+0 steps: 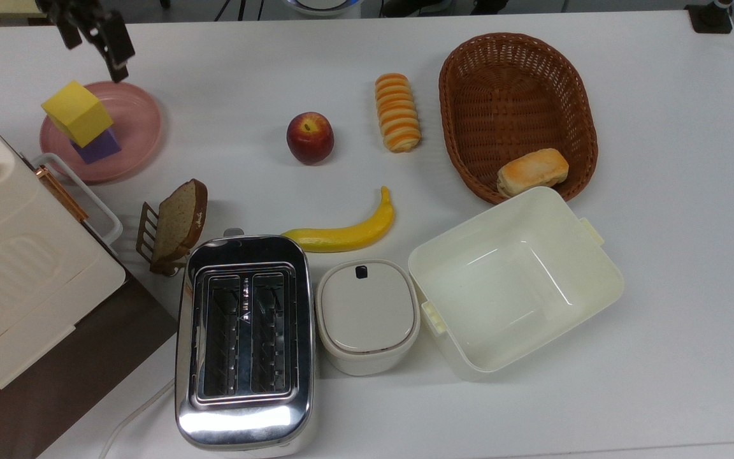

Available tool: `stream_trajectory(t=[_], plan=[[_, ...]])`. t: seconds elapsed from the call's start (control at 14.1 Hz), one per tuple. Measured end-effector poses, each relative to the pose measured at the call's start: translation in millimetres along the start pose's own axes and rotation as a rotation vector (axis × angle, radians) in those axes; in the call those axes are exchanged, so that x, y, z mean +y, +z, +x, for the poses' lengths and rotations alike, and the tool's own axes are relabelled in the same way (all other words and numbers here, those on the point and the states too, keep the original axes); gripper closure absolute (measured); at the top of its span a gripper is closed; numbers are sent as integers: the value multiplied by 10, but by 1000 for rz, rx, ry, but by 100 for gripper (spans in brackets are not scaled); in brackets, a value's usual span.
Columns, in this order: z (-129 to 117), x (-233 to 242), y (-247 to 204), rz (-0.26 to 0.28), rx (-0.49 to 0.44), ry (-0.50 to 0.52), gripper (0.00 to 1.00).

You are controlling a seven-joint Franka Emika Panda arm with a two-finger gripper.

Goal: Put the yellow cube on the table
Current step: 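Lower the open gripper around the yellow cube atop the purple cube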

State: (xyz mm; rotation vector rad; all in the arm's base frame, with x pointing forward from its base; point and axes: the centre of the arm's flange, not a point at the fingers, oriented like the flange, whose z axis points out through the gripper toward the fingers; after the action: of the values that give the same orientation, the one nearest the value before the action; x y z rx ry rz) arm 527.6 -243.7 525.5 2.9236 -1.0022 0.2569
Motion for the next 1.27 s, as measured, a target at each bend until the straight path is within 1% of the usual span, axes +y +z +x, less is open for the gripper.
stream_trajectory(t=[0.21, 0.28, 0.57, 0.85, 1.06, 1.27], plan=[[84, 145, 226, -16, 2, 22, 0], [120, 259, 279, -20, 6, 41, 0], [157, 588, 323, -33, 1, 91, 0], [129, 783, 489, -47, -32, 60, 0], [161, 795, 781, -57, -78, 42, 0], [189, 791, 861, -59, -88, 41, 0]])
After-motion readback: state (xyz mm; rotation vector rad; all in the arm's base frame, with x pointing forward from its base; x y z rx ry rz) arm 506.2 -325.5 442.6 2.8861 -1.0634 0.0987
